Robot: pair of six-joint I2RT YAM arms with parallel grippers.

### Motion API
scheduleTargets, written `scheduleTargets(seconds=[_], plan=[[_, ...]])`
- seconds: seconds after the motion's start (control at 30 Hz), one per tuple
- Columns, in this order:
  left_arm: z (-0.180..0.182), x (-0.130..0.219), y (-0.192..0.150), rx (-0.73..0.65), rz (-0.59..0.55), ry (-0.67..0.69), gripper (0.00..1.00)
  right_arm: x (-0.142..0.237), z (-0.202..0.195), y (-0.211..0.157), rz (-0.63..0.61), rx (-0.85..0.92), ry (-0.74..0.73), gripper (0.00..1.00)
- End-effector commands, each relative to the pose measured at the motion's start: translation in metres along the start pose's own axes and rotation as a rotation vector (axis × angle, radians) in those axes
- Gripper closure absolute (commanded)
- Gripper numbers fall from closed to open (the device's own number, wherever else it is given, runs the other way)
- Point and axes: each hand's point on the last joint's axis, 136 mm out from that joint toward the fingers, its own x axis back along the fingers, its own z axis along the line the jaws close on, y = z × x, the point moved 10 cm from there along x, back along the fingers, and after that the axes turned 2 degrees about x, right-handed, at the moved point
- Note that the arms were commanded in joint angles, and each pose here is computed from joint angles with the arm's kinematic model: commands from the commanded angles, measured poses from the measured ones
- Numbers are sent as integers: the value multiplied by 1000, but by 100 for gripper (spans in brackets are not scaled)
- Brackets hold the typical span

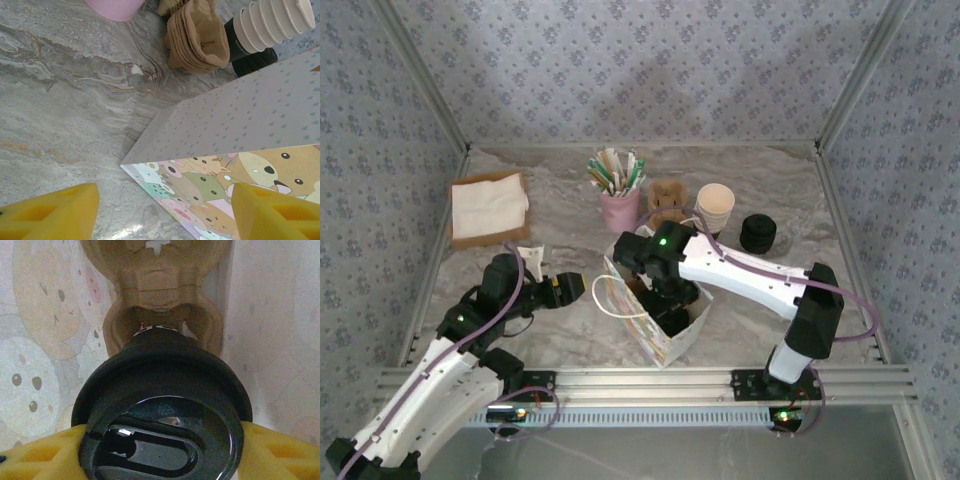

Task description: Pack the takeout coffee

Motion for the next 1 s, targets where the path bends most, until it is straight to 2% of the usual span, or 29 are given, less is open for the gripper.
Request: scheduleTargets(seconds=[0.0,0.97], plan=[[-3,3,2,-11,-15,-5,29,-8,0,1,40,9,1,34],[-2,4,1,-11,-17,-4,29,-12,-2,4,35,7,7,34]])
